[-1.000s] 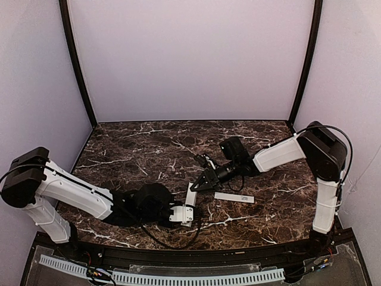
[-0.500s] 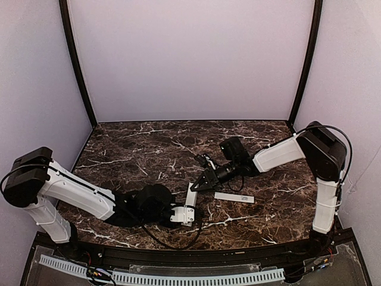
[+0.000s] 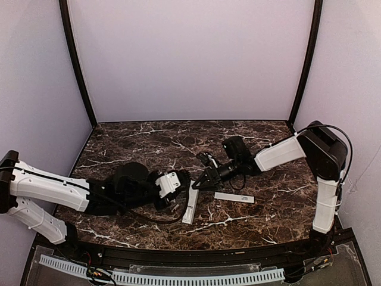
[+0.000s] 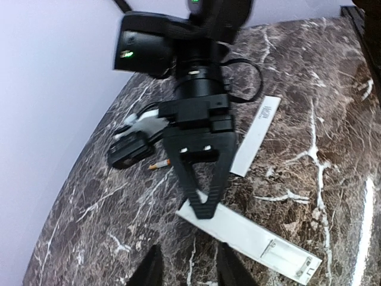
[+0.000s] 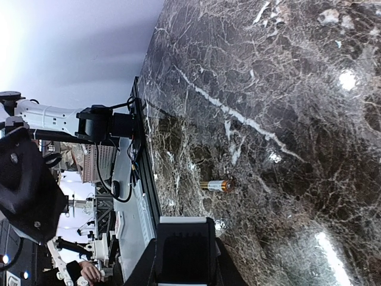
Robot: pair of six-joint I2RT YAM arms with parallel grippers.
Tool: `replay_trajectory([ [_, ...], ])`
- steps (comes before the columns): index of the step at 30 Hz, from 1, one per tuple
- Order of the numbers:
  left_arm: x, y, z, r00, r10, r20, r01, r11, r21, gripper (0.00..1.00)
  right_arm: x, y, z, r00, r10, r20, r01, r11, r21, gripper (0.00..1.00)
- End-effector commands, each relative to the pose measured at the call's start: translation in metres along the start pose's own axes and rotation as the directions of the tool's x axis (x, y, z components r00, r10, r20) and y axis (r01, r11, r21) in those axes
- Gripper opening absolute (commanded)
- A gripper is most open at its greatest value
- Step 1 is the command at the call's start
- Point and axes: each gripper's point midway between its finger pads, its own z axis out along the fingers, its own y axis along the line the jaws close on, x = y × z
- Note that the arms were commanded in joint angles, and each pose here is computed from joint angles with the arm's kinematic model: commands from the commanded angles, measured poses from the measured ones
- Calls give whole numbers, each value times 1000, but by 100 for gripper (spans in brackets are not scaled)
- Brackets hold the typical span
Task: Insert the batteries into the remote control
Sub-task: Adjust the remote control without the battery cover at the battery compartment.
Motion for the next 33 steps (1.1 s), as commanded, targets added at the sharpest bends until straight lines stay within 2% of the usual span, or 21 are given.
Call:
replay_trajectory([
  [1,25,30,-17,949,-295,-108,286,954,-86,39,-12,12,-14,997,-53,55,54,998,-16,0],
  [5,49,37,-23,860,-463,-214,445,886,-130,45,-17,10,-22,994,-67,92,67,998,9,0],
  [8,63,27,-23,814,-493,-306,484,868,-112,47,-22,8,-29,990,-73,117,70,997,29,0],
  [14,96,-1,-11,689,-511,-514,544,833,-99,36,-25,3,-41,985,-64,163,55,997,56,0],
  [16,100,-10,-6,664,-499,-556,555,828,-80,33,-26,1,-45,982,-64,176,53,996,66,0],
  [27,108,-32,26,606,-488,-628,599,800,-44,27,-24,-5,-56,977,-67,200,50,995,91,0],
  [33,118,-38,35,580,-463,-670,589,807,-48,26,-26,-2,-59,972,-99,215,77,991,105,0],
])
